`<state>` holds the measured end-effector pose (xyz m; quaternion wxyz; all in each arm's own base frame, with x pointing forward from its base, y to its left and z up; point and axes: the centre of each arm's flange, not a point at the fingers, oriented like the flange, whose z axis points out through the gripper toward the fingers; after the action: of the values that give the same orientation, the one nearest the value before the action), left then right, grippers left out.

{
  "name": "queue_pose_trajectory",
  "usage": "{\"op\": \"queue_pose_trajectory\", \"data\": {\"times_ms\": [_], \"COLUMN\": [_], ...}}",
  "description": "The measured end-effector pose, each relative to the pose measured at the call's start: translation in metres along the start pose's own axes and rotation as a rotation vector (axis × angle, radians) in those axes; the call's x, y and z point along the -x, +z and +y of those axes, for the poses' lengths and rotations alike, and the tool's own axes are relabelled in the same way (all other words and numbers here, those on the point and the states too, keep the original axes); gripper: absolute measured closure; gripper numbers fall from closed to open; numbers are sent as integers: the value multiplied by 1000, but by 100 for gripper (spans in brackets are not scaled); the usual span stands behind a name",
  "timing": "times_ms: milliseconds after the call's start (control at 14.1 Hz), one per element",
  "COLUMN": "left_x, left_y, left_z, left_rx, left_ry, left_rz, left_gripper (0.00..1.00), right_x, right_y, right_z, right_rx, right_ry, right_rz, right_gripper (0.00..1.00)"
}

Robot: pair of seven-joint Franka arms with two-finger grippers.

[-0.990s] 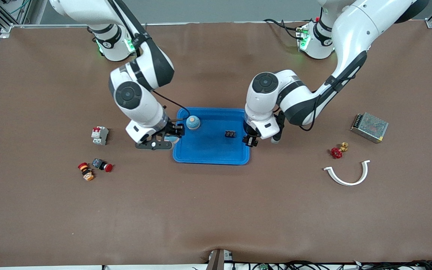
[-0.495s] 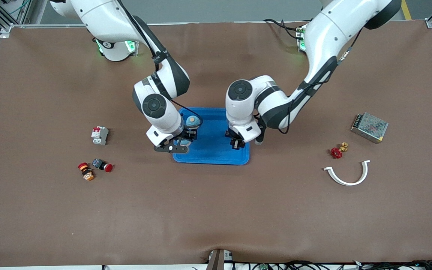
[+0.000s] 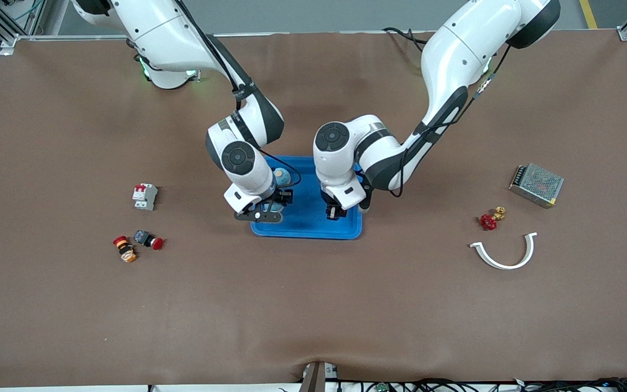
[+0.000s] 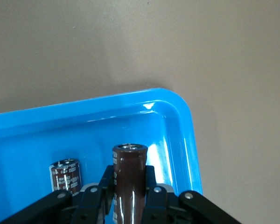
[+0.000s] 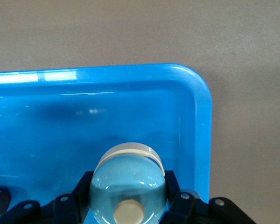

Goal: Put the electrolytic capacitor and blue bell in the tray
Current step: 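Lower both held items into the blue tray and open both grippers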

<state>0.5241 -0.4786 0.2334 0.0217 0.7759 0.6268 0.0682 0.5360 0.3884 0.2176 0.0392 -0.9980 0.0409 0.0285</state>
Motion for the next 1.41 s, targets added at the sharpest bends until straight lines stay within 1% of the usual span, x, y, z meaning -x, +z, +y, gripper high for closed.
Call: {"op": "queue_pose_trajectory", "data": {"times_ms": [283, 636, 1414], "left_x": [2, 10, 21], "left_y": [7, 29, 41], "left_z": [2, 1, -6], "left_rx": [-6, 7, -6], "left_ry": [-6, -27, -25], "left_rz": [-3, 46, 48], "left_gripper": [70, 70, 70], "right_x": [3, 8, 8], "right_y": [15, 22, 35], "right_z": [-4, -8, -4], "right_rx": [1, 5, 12], "right_ry": [1, -3, -1], "right_rz": [4, 7, 8], "right_gripper": [34, 34, 34]}}
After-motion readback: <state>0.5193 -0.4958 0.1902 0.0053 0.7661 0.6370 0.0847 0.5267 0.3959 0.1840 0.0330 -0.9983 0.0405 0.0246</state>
